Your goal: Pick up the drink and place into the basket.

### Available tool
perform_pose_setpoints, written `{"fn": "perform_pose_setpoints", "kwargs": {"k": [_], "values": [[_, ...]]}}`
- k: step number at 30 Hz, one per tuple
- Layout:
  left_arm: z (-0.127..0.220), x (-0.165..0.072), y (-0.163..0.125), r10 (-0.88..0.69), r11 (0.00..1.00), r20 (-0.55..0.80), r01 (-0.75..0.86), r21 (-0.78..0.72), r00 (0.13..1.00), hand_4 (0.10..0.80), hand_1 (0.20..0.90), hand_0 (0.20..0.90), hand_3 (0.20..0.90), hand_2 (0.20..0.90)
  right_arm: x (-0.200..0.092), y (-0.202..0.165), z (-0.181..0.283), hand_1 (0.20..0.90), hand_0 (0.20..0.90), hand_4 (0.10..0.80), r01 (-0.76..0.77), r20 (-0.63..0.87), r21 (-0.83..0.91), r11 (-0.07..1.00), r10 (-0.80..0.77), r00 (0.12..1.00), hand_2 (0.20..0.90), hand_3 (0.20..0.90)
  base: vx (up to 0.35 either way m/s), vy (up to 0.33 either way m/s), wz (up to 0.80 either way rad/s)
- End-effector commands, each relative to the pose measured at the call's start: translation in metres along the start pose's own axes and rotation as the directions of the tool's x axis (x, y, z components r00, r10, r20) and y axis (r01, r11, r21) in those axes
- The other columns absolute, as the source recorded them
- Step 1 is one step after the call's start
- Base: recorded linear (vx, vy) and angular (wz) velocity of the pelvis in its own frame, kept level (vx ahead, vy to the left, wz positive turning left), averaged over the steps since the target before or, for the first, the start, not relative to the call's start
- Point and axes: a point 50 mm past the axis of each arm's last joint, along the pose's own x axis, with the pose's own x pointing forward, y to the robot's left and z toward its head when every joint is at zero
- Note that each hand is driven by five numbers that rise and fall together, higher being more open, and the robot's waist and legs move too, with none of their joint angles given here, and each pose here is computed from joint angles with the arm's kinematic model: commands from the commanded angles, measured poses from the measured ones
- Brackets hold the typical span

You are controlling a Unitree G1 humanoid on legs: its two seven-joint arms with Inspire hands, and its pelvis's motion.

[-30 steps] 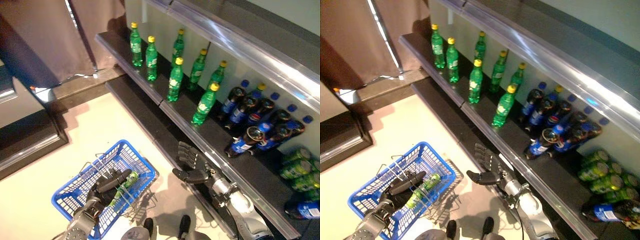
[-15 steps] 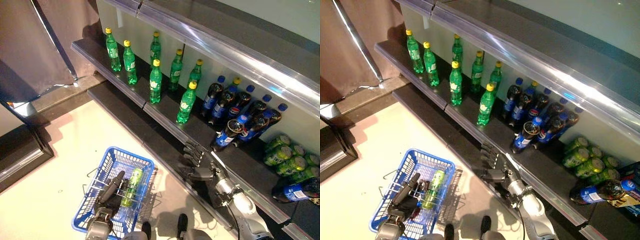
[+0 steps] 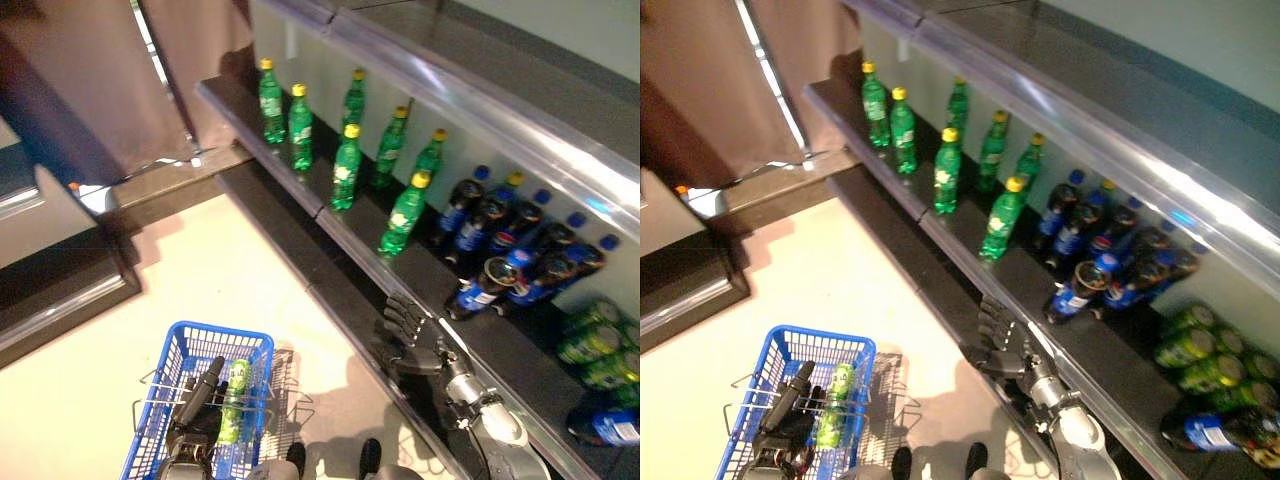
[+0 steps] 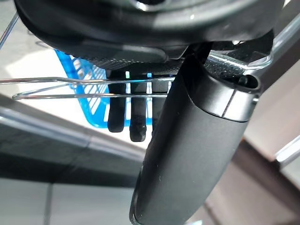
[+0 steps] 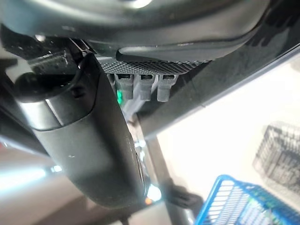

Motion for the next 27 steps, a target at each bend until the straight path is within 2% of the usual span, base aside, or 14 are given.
{"fn": "perform_pose_setpoints", "kwargs": {"k": [1, 10, 14, 19, 27], "values": [[0.064, 0.008, -0.082, -0.398, 0.918, 0.318, 0.372, 0.140, 0.861, 0.100, 0.300, 0.300, 0.200, 0.300, 0.008, -0.018, 0.053, 0.900, 0.900, 0.800, -0.002, 0.218, -0.124, 0.992, 0.029, 0.976, 0.900, 0.900, -0.046, 0.282, 0.83], [0.066, 0.010, -0.075, -0.374, 0.927, 0.292, 0.352, 0.125, 0.880, 0.100, 0.300, 0.300, 0.200, 0.300, 0.022, -0.006, 0.056, 0.900, 0.900, 0.800, 0.013, 0.264, -0.142, 0.990, 0.025, 0.964, 0.900, 0.900, 0.019, 0.358, 0.14], [0.053, 0.015, -0.082, -0.435, 0.897, 0.179, 0.406, 0.176, 0.883, 0.100, 0.300, 0.300, 0.200, 0.300, 0.016, -0.012, 0.058, 0.900, 0.900, 0.800, 0.145, 0.303, -0.128, 0.981, -0.101, 0.948, 0.900, 0.900, 0.056, 0.276, 0.52], [0.053, 0.016, -0.084, -0.428, 0.895, 0.168, 0.390, 0.218, 0.888, 0.100, 0.300, 0.300, 0.200, 0.300, 0.009, -0.026, 0.062, 0.900, 0.900, 0.800, 0.235, 0.322, -0.145, 0.961, -0.179, 0.930, 0.900, 0.900, 0.183, 0.084, 1.02], [0.052, 0.015, -0.082, -0.422, 0.899, 0.184, 0.384, 0.211, 0.888, 0.100, 0.300, 0.300, 0.200, 0.300, 0.009, -0.026, 0.062, 0.900, 0.900, 0.800, 0.244, 0.330, -0.110, 0.963, -0.196, 0.923, 0.900, 0.900, 0.302, 0.011, 0.47]]}}
